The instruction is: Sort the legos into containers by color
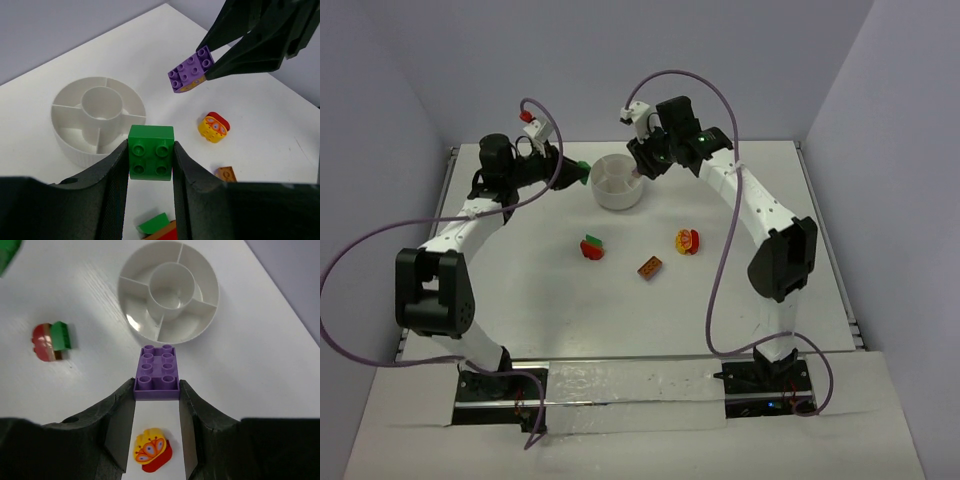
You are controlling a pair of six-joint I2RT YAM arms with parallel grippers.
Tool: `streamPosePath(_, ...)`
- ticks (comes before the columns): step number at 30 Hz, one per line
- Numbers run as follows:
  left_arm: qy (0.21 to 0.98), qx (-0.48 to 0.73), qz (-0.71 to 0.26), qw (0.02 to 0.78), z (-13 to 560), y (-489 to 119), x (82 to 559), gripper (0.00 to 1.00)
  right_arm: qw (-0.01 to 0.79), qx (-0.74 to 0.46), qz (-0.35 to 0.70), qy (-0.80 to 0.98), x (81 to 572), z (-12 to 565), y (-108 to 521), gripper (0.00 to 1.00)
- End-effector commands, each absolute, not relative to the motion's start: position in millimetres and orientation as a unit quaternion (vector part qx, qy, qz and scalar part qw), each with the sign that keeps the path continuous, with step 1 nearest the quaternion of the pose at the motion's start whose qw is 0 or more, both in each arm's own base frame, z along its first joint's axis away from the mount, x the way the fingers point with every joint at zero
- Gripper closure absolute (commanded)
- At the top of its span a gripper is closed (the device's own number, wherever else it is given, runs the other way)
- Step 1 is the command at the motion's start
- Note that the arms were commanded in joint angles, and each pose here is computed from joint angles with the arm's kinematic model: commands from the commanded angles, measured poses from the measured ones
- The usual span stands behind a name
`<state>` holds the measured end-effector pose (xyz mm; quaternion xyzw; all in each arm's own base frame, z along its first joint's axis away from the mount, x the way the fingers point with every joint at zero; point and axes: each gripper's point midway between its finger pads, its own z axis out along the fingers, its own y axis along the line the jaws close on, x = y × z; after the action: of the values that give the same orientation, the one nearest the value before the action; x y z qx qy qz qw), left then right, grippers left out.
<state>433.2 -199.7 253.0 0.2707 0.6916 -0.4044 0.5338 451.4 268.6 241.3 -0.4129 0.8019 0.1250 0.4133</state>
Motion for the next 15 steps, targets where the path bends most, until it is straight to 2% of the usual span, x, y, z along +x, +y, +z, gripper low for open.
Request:
streamPosePath(1,0.629,0.275,-0.43,0.586,292,-195,449,0.96,0.414,-0.428,0.07,0.801,474,242,254,1.0)
streamPosePath(15,0.63,0.26,-0.419,0.599,265,-182,472,0.97,0.411,-0.46,0.045,0.786,505,221,264,0.99)
